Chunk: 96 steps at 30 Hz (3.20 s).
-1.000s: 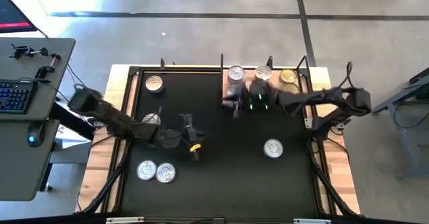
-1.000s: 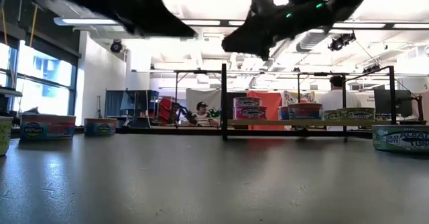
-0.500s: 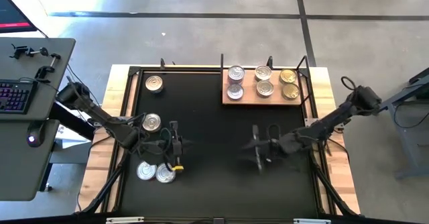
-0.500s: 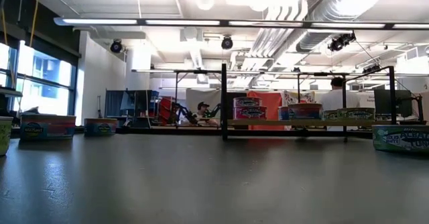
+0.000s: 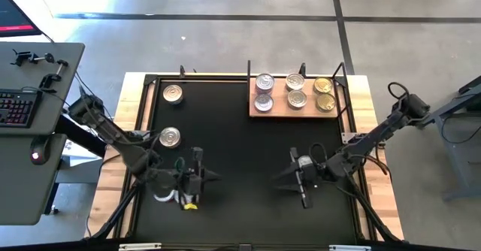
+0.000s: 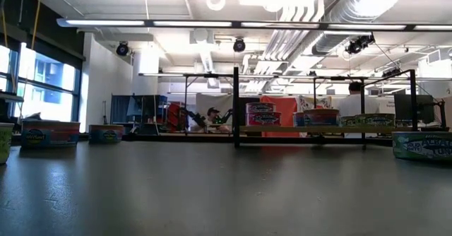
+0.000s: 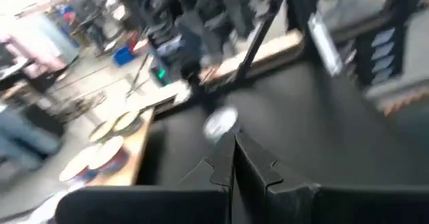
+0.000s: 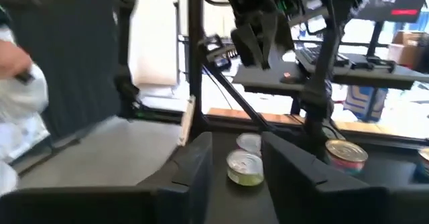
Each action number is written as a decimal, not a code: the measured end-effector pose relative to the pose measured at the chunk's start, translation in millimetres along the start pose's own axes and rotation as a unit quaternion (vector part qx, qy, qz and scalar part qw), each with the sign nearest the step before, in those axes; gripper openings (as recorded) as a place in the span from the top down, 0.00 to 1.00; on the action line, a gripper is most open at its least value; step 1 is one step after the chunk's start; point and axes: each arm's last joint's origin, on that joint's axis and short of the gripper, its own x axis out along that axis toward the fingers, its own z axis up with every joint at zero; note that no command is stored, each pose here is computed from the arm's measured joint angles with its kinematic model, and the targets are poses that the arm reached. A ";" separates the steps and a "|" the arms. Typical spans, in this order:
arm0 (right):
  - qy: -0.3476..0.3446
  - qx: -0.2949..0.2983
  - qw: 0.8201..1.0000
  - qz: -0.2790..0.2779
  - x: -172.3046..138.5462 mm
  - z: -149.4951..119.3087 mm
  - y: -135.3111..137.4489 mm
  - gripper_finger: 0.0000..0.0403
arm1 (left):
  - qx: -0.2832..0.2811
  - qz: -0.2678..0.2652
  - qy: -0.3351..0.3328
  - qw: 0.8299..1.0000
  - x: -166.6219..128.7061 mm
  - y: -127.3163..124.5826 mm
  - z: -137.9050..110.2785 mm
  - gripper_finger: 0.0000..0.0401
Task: Stack canned seafood by type on shelf
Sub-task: Stack the red tuna can on top of the other red tuna can on the shelf
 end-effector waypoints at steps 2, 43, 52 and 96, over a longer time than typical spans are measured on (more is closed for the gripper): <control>0.019 -0.012 1.000 -0.012 1.4 -2.4 -0.8 0.65 | 0.023 0.004 0.050 0.998 -6.3 1.6 0.0 0.99; 0.156 -0.051 0.986 -0.037 1.3 -30.4 -12.1 0.54 | -0.305 0.057 0.422 0.852 -29.0 -28.5 -188.9 1.00; 0.155 -0.038 0.986 -0.039 1.3 -30.4 -12.1 0.54 | -0.313 0.024 0.263 0.913 61.3 2.3 -204.4 1.00; 0.149 0.029 0.979 -0.138 -0.4 -33.0 -17.3 0.54 | 0.131 -0.078 0.210 0.966 128.7 -6.5 -189.0 0.99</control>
